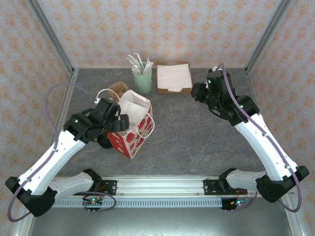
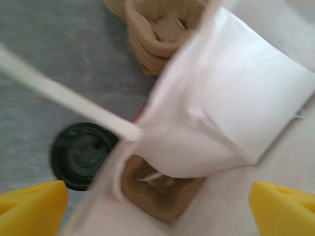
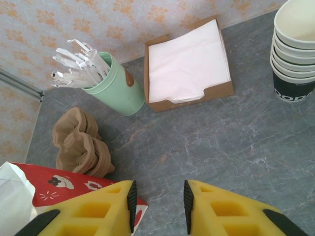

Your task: Pack the takeout coffee

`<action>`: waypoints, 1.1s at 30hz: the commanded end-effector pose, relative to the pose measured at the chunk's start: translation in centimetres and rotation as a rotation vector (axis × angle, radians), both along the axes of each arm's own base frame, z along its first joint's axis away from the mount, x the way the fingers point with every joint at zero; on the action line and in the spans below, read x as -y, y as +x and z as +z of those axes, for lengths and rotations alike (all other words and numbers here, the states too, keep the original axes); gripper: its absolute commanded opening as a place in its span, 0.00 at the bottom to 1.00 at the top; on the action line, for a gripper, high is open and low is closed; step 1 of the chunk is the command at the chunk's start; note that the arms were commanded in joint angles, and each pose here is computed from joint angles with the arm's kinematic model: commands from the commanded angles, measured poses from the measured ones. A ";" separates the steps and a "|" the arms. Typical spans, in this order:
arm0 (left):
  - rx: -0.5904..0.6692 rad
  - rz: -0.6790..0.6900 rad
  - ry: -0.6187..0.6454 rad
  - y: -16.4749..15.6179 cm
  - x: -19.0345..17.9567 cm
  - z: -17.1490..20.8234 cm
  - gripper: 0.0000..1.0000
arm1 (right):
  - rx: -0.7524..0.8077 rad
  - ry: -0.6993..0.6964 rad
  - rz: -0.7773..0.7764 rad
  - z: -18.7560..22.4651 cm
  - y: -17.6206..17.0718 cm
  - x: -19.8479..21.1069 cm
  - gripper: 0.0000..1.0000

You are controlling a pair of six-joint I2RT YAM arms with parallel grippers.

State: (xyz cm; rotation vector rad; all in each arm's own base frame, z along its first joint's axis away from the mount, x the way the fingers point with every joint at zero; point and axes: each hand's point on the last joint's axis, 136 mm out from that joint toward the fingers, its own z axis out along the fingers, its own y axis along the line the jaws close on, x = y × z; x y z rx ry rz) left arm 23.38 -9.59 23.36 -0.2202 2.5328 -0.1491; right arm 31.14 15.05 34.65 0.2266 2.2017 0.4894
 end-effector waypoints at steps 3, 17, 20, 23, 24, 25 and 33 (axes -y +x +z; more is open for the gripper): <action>0.029 -0.029 -0.230 1.6 4.1 -0.4 0.92 | 0.013 -0.027 -0.013 0.3 -1.1 1.4 0.34; 0.054 0.011 -0.462 4.7 9.7 -0.6 0.85 | 0.002 -0.026 -0.027 -0.1 -0.9 1.8 0.34; 0.054 -0.032 -0.467 4.8 12.2 -0.2 0.85 | 0.003 -0.026 -0.031 -0.1 -0.8 2.0 0.34; 0.035 -0.072 -0.468 4.8 14.4 -0.4 0.86 | 0.001 -0.033 -0.039 -0.2 -0.7 2.2 0.34; 0.032 -0.077 -0.459 4.9 14.7 -0.4 0.86 | 0.001 -0.031 -0.043 -0.3 -0.7 2.3 0.34; 0.031 -0.083 -0.445 4.9 14.8 -0.5 0.87 | -0.001 -0.032 -0.047 -0.3 -0.6 2.5 0.34; 0.134 -0.152 -0.283 4.8 12.3 3.3 0.95 | -0.010 -0.055 -0.068 -0.9 -0.4 3.4 0.34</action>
